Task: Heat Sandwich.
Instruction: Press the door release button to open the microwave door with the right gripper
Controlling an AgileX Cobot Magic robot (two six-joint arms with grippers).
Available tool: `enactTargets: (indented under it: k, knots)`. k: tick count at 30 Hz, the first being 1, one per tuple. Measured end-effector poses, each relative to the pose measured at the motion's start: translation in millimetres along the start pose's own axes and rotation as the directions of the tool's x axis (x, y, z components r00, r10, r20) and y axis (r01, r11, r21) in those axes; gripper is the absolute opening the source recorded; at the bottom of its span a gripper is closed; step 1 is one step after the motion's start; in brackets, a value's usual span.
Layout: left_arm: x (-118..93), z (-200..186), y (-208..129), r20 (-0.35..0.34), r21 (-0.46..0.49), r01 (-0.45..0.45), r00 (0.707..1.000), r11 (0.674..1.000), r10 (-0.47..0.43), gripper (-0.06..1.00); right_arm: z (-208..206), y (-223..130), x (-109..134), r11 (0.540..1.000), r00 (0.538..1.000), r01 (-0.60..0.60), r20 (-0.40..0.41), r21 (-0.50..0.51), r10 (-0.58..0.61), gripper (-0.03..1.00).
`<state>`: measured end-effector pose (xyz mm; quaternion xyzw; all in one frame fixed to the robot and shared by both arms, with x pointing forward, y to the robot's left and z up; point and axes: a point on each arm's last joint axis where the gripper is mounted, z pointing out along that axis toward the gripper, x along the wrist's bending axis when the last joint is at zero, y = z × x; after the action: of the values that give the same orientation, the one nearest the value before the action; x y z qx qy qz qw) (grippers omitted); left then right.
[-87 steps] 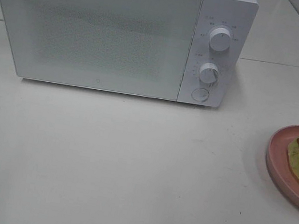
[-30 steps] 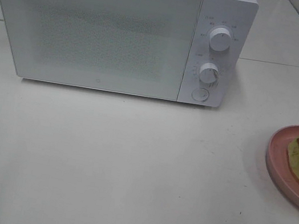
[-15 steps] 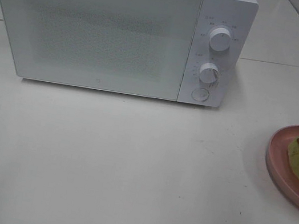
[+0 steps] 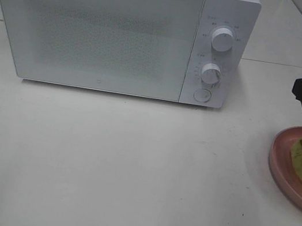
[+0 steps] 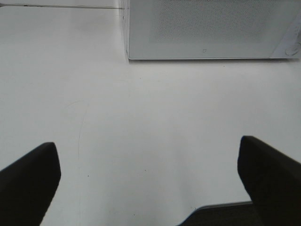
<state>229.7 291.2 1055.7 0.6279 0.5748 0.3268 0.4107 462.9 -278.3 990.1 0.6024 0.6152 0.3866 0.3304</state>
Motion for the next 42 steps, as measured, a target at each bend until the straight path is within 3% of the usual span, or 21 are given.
enactTargets:
  k: [13,26,42]
  knots:
    - [0.0,0.0,0.0,0.0,0.0,0.0,1.0,1.0,0.0,0.96,10.6,-29.4,40.9,0.994,0.993,0.108,-0.05,-0.032,-0.109,0.77]
    - [0.0,0.0,0.0,0.0,0.0,0.0,1.0,1.0,0.0,0.96,10.1,-43.0,78.9,0.981,0.988,0.144,0.077,-0.131,-0.135,0.77]
    - [0.0,0.0,0.0,0.0,0.0,0.0,1.0,1.0,0.0,0.96,3.9,-68.6,115.1,0.979,0.986,0.169,0.005,-0.117,-0.169,0.77]
